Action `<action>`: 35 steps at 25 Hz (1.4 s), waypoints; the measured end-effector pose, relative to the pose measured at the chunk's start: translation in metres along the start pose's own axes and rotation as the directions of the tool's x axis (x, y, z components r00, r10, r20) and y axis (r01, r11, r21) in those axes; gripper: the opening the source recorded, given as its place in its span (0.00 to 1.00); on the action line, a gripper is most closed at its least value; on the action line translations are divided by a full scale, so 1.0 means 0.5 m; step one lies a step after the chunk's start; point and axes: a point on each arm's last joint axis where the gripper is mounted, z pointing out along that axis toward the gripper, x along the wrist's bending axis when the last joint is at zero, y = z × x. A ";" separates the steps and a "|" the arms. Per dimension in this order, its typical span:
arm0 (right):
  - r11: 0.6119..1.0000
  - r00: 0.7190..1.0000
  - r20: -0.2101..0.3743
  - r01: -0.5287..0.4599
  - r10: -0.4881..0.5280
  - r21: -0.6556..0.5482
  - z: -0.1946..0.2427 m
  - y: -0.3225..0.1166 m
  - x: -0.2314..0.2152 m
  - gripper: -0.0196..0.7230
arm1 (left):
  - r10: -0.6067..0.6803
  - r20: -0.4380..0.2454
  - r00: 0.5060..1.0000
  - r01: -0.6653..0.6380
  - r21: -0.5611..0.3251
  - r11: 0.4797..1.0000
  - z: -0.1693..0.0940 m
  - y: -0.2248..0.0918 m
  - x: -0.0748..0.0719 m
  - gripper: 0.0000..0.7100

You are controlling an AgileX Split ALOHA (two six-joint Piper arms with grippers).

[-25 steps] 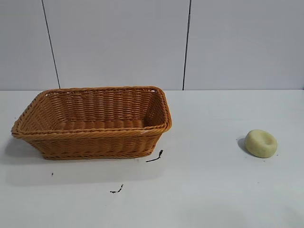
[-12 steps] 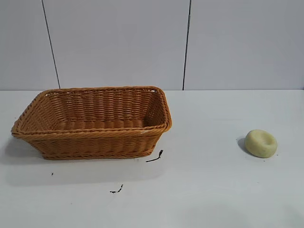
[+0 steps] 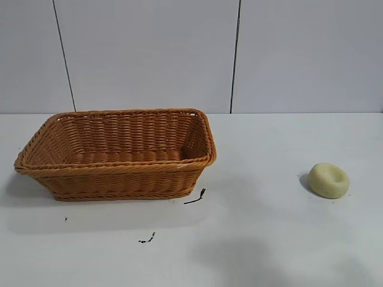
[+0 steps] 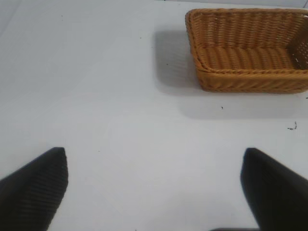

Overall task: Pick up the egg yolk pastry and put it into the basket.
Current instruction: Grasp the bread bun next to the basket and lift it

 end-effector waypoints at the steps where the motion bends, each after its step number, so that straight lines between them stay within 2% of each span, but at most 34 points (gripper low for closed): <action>1: 0.999 1.000 -0.001 0.001 -0.001 0.037 0.021 0.026 0.000 0.94 | 0.000 0.000 1.000 0.000 0.000 1.000 0.000 0.000 0.000 0.98; 9: 0.964 1.000 -0.007 0.010 -0.009 0.266 0.215 0.184 0.003 0.94 | 0.000 0.000 1.000 0.000 0.000 1.000 0.000 0.000 0.000 0.98; 15: 0.925 1.000 -0.017 0.010 -0.004 0.381 0.376 0.240 0.009 0.94 | 0.000 0.000 1.000 0.000 0.000 1.000 0.000 0.000 0.000 0.98; 17: 0.921 1.000 -0.026 0.011 -0.001 0.388 0.394 0.246 0.011 0.94 | 0.000 0.000 1.000 0.000 0.000 1.000 0.000 0.000 0.000 0.98; 20: 0.906 0.998 -0.067 0.009 0.022 0.424 0.473 0.243 0.023 0.94 | 0.000 0.000 1.000 0.000 0.000 1.000 0.000 0.000 0.000 0.98; 29: 0.897 0.997 -0.064 0.001 0.031 0.442 0.612 0.200 0.028 0.94 | 0.000 0.000 1.000 0.000 0.000 1.000 0.000 0.000 0.000 0.98; 35: 0.892 0.998 -0.062 0.000 0.031 0.451 0.652 0.181 0.030 0.94 | 0.000 0.000 1.000 0.000 0.000 1.000 0.000 0.000 0.000 0.98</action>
